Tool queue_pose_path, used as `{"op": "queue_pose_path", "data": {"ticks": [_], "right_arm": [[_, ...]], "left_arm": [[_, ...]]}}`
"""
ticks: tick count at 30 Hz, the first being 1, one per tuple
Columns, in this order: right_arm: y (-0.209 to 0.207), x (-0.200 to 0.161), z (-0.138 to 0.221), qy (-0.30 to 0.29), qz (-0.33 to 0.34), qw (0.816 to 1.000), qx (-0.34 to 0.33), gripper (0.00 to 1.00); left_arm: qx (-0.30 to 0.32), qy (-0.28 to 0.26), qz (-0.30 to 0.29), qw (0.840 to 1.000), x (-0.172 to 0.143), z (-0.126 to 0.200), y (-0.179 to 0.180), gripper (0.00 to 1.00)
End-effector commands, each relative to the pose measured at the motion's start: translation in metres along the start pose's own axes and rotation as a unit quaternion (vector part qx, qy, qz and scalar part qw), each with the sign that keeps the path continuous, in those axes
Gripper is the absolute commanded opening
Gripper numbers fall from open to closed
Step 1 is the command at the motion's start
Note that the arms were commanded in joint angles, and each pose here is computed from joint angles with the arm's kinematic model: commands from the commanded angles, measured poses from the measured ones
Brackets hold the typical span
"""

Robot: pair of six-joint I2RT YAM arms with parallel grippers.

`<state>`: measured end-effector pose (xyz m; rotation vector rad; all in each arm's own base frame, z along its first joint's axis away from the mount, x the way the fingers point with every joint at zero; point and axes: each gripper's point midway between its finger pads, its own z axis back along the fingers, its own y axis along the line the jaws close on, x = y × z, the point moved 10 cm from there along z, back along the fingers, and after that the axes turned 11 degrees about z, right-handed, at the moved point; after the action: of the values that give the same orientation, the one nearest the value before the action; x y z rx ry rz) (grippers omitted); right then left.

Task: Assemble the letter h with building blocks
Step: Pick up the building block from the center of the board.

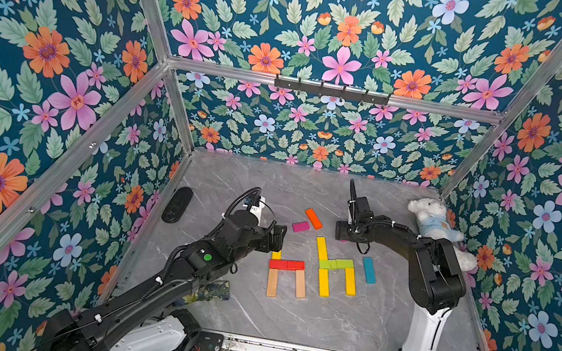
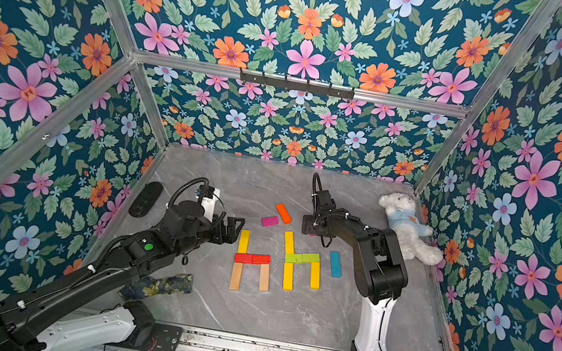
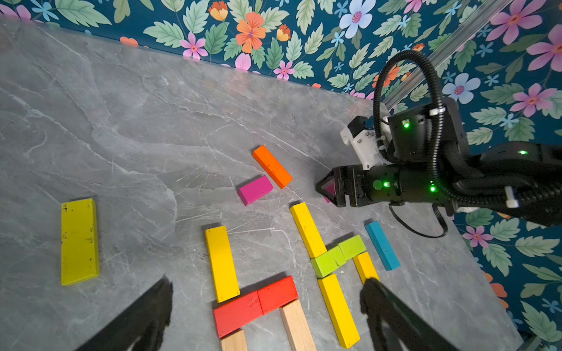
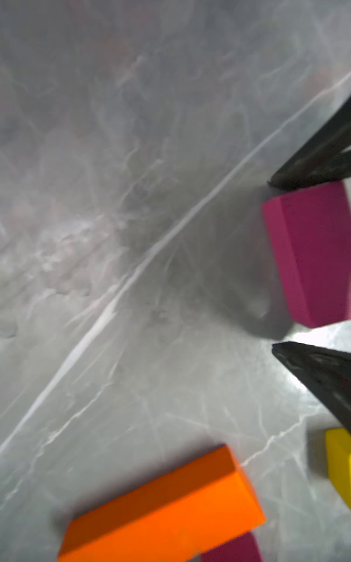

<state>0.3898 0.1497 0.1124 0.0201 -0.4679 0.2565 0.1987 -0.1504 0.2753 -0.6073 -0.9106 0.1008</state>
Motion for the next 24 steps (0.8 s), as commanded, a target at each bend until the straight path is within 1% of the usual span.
{"op": "queue_pose_path", "data": {"ticks": [1, 5, 12, 15, 20, 24], "right_arm": [[-0.003, -0.019, 0.0, 0.041, 0.002, 0.999, -0.014, 0.81], [-0.002, -0.02, -0.006, 0.045, 0.003, 0.999, -0.012, 0.79], [0.001, -0.017, -0.013, 0.05, 0.009, 0.999, 0.0, 0.7], [-0.002, -0.018, -0.011, 0.05, 0.003, 0.999, -0.009, 0.66], [-0.007, -0.007, 0.007, 0.018, -0.014, 0.999, -0.033, 0.6], [-0.008, 0.01, 0.037, -0.018, -0.031, 0.999, -0.031, 0.56]], "left_arm": [[-0.009, -0.004, 0.004, 1.0, 0.003, 0.003, -0.003, 0.99], [-0.01, -0.003, 0.004, 1.0, 0.003, 0.001, -0.004, 0.99], [-0.003, -0.006, 0.006, 1.0, 0.005, 0.004, -0.003, 0.99], [-0.001, -0.014, 0.006, 1.0, 0.008, 0.009, -0.004, 0.99], [0.0, -0.038, 0.003, 0.999, 0.018, 0.025, -0.006, 0.99], [-0.001, -0.054, 0.0, 0.999, 0.025, 0.04, -0.007, 0.99]]}}
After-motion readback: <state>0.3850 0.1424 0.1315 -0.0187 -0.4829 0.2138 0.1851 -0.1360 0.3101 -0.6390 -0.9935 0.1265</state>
